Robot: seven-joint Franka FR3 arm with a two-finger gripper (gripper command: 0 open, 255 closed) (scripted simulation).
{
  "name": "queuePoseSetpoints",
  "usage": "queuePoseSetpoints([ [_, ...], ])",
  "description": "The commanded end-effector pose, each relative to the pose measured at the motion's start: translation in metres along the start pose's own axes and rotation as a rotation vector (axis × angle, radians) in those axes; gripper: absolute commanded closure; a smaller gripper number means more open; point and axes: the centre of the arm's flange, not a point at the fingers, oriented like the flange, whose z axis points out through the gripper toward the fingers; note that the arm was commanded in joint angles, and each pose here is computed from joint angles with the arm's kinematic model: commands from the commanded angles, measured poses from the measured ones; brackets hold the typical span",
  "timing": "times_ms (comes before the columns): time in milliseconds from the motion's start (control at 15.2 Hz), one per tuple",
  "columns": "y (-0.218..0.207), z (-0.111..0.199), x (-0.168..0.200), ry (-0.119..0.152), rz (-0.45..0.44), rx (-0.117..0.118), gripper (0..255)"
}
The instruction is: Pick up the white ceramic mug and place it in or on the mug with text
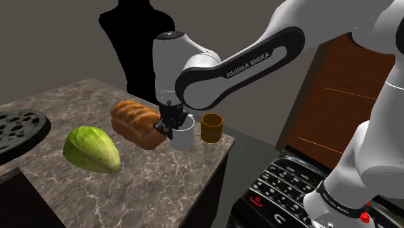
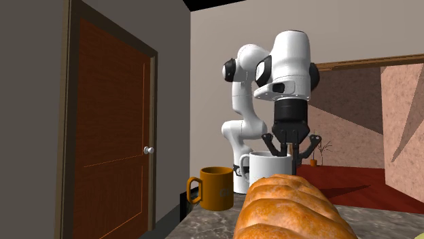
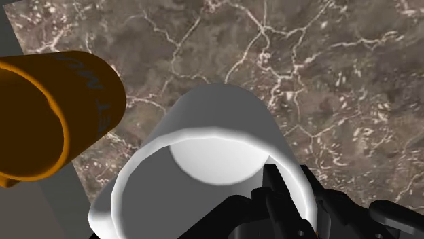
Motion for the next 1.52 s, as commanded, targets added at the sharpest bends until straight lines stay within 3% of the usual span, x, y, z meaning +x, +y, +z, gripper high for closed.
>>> queuePoseSetpoints([
  [0, 0.000, -0.012, 0.001, 0.000, 0.000, 0.000, 255],
  [1320, 0.002, -0.114, 0.012, 0.000, 0.000, 0.000, 255],
  [1452, 0.029, -0.116, 0.012, 0.000, 0.000, 0.000, 255],
])
